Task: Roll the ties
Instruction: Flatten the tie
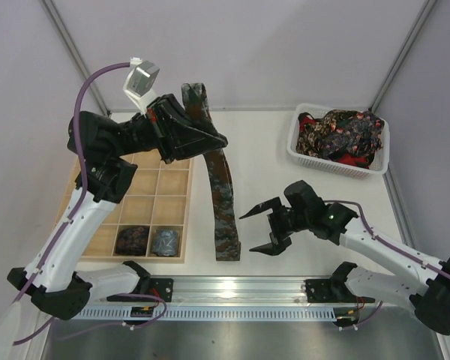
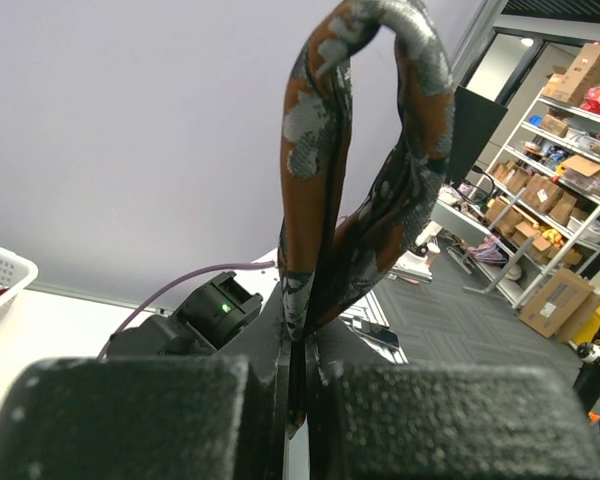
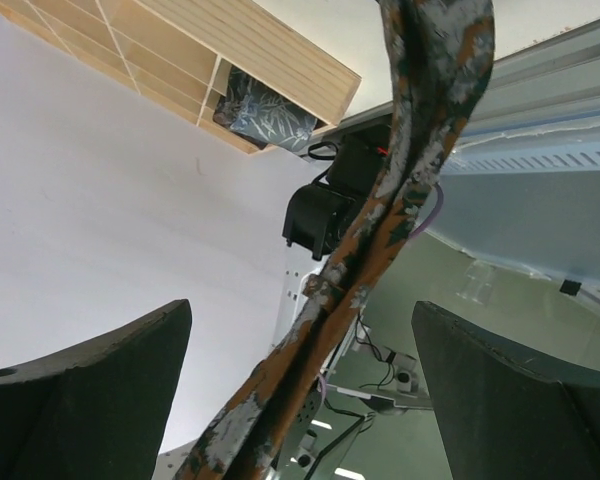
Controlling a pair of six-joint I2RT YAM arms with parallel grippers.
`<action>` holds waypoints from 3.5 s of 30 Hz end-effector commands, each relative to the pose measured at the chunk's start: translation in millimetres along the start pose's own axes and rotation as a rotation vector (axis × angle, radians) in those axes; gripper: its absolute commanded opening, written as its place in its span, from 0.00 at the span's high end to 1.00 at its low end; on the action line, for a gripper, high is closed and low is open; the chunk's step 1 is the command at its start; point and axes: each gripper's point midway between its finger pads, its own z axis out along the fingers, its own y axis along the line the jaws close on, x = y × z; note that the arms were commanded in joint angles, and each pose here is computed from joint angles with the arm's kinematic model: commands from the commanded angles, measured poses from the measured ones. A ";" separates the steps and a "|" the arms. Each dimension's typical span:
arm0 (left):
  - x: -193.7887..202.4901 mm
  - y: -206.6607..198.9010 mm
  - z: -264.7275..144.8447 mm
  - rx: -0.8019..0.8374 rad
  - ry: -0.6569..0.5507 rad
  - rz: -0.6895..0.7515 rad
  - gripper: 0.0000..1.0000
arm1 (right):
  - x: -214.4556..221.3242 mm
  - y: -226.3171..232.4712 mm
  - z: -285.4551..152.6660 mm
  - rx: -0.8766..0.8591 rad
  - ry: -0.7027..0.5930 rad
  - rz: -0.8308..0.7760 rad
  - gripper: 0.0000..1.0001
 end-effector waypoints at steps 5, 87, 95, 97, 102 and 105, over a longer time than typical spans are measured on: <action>-18.6 -10.9 8.3 0.057 0.007 0.042 1.00 | 22.8 13.3 12.7 0.014 0.039 0.079 0.00; 413.9 170.5 -110.7 -0.383 0.286 -0.258 0.99 | -237.5 -50.2 -94.2 0.076 -0.718 -0.416 0.50; 409.7 176.1 -115.2 -0.437 0.285 -0.227 0.99 | -251.6 1.1 -84.5 0.326 -0.836 -0.645 0.55; 407.4 177.4 -114.7 -0.445 0.274 -0.225 1.00 | -260.8 -1.0 -79.9 0.351 -0.832 -0.632 0.61; 404.8 181.0 -114.7 -0.463 0.256 -0.219 1.00 | -294.3 -15.3 -68.9 0.396 -0.838 -0.629 0.64; 403.9 184.4 -110.9 -0.460 0.250 -0.215 1.00 | -315.4 -30.8 -70.3 0.411 -0.840 -0.581 0.64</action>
